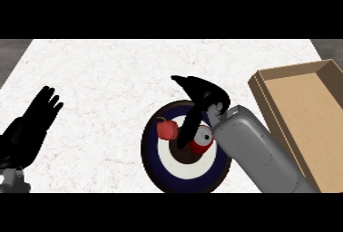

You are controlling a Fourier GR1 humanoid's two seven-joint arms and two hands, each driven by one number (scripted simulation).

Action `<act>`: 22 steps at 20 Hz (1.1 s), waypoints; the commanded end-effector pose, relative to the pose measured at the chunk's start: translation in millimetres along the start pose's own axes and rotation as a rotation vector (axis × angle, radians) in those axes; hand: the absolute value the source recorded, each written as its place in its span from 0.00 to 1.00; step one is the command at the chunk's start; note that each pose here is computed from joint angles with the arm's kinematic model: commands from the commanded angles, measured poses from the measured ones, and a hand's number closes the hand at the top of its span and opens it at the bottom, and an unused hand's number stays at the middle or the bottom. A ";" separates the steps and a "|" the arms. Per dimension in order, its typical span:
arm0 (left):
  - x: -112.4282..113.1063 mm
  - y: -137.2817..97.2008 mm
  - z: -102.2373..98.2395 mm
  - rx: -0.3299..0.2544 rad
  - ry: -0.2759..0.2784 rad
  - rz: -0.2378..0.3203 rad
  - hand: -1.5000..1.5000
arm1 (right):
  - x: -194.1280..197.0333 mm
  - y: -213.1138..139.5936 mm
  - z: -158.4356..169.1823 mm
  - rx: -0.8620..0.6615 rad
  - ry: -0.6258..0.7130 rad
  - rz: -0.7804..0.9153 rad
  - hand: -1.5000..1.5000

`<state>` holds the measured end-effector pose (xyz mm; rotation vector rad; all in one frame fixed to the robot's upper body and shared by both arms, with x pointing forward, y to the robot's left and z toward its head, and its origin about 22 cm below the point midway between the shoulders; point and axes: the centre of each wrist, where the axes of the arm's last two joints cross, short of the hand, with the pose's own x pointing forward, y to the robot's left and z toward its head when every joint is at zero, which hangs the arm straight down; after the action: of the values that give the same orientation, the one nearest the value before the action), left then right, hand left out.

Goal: Pick the bell pepper from the plate and place it in the cardboard box

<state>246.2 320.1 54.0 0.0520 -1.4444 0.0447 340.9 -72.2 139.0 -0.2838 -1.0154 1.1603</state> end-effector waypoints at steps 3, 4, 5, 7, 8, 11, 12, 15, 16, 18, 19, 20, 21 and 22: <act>4.3 14.7 -3.0 -0.012 0.009 0.005 0.50 | 1.3 18.0 -16.6 0.024 0.033 0.010 0.00; 0.4 -7.9 -5.4 0.001 -0.009 0.006 0.50 | -3.2 0.5 -17.3 0.030 0.022 0.014 0.00; 6.0 -4.4 -1.7 -0.003 0.017 0.001 0.50 | 0.9 14.9 -9.3 0.025 0.014 0.009 0.00; -6.2 11.3 0.1 -0.013 -0.003 -0.001 0.50 | 0.1 15.6 1.0 0.001 -0.005 -0.003 0.00; -9.7 -22.3 -20.2 -0.004 0.011 -0.020 0.50 | 11.5 18.8 -15.3 -0.001 -0.027 -0.001 0.00; 4.8 6.0 -0.3 0.010 0.003 0.002 0.50 | -13.8 20.8 -15.3 -0.008 -0.023 0.021 0.00; -11.4 -6.8 -12.8 0.000 0.014 0.008 0.50 | -9.9 16.1 -8.3 -0.021 -0.030 0.015 0.00; 11.5 -23.6 0.1 -0.002 0.014 0.006 0.50 | 9.2 20.5 -20.3 -0.035 -0.024 0.060 0.00; -5.7 1.6 -2.0 -0.021 0.015 -0.018 0.50 | -2.9 38.9 -17.2 -0.021 -0.021 0.075 0.00; -6.0 2.5 -10.3 -0.004 0.000 0.006 0.50 | 11.6 30.7 -31.6 -0.017 0.003 0.082 0.00; 4.0 -10.5 -8.0 -0.017 0.005 -0.005 0.50 | 22.8 23.2 -23.4 -0.011 0.010 0.072 0.00; -18.7 -7.4 -9.2 0.009 0.000 0.004 0.50 | 14.3 31.7 -19.9 0.008 0.014 0.097 0.00; -13.6 -10.0 -9.1 0.000 -0.002 0.006 0.50 | 10.5 40.3 -25.3 0.008 0.017 0.076 0.00; -7.4 -0.4 3.8 -0.002 0.001 0.010 0.50 | 1.2 33.0 -30.4 0.008 0.023 0.086 0.00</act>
<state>249.4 314.9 47.7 0.0468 -1.4406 0.0442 340.4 -44.7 110.1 -0.3293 -1.0085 1.2228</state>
